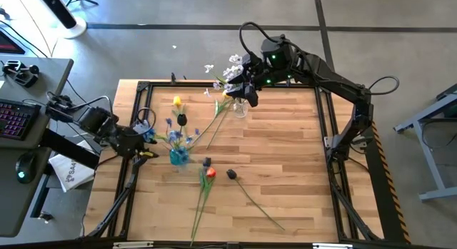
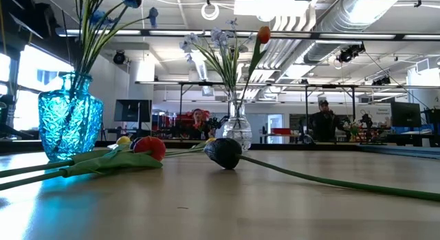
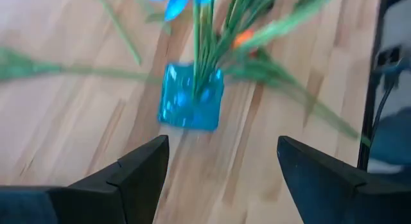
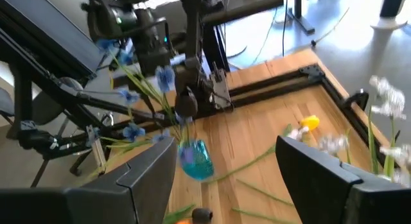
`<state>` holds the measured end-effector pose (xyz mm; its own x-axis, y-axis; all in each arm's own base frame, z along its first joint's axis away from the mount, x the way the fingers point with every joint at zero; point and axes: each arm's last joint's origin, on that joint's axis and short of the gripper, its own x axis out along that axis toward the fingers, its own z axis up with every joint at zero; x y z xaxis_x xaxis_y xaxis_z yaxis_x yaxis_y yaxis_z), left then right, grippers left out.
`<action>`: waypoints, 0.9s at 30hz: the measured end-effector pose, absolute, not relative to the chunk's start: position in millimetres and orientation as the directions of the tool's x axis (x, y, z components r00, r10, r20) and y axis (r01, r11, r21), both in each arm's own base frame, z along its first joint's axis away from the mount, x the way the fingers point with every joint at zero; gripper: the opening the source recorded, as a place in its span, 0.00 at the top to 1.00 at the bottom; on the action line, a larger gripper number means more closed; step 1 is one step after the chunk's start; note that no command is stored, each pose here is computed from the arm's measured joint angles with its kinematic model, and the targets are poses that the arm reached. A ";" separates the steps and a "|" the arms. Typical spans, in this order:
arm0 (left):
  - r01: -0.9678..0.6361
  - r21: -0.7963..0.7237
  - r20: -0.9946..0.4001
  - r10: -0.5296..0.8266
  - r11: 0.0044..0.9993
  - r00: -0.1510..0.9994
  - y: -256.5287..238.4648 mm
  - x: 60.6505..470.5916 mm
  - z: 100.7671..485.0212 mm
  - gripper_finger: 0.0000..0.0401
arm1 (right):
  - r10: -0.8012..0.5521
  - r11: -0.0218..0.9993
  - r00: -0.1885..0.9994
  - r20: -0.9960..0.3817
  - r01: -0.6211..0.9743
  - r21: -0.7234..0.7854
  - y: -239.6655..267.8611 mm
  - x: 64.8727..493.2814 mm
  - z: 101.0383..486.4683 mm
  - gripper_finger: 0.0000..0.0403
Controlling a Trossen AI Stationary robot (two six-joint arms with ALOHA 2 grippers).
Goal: Sort flowers into vase by color
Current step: Put the orange flower into the transparent vase
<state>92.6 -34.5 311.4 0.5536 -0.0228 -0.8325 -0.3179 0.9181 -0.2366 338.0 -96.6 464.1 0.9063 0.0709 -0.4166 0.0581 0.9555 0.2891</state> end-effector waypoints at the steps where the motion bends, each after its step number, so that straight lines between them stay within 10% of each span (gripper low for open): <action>1: -0.323 -0.230 -0.848 -0.027 0.918 0.529 -34.8 93.7 313.8 0.31 | 0.073 0.954 0.899 -0.432 0.063 0.293 -96.4 337.2 462.5 0.35; 12: -0.546 -0.295 -0.954 -0.204 0.784 0.222 -46.1 106.0 352.2 0.31 | 0.258 0.939 0.573 -0.778 0.040 0.341 -48.0 324.9 411.9 0.35; 18: -0.626 -0.363 -0.932 -0.275 0.690 0.238 -55.5 108.4 373.0 0.36 | 0.390 0.916 0.375 -0.841 -0.065 0.395 -2.6 325.4 363.8 0.35; 27: -0.593 -0.357 -0.934 -0.275 0.722 0.227 -68.8 100.4 375.1 0.41 | 0.342 0.890 0.384 -0.858 0.160 0.426 62.1 305.0 295.2 0.35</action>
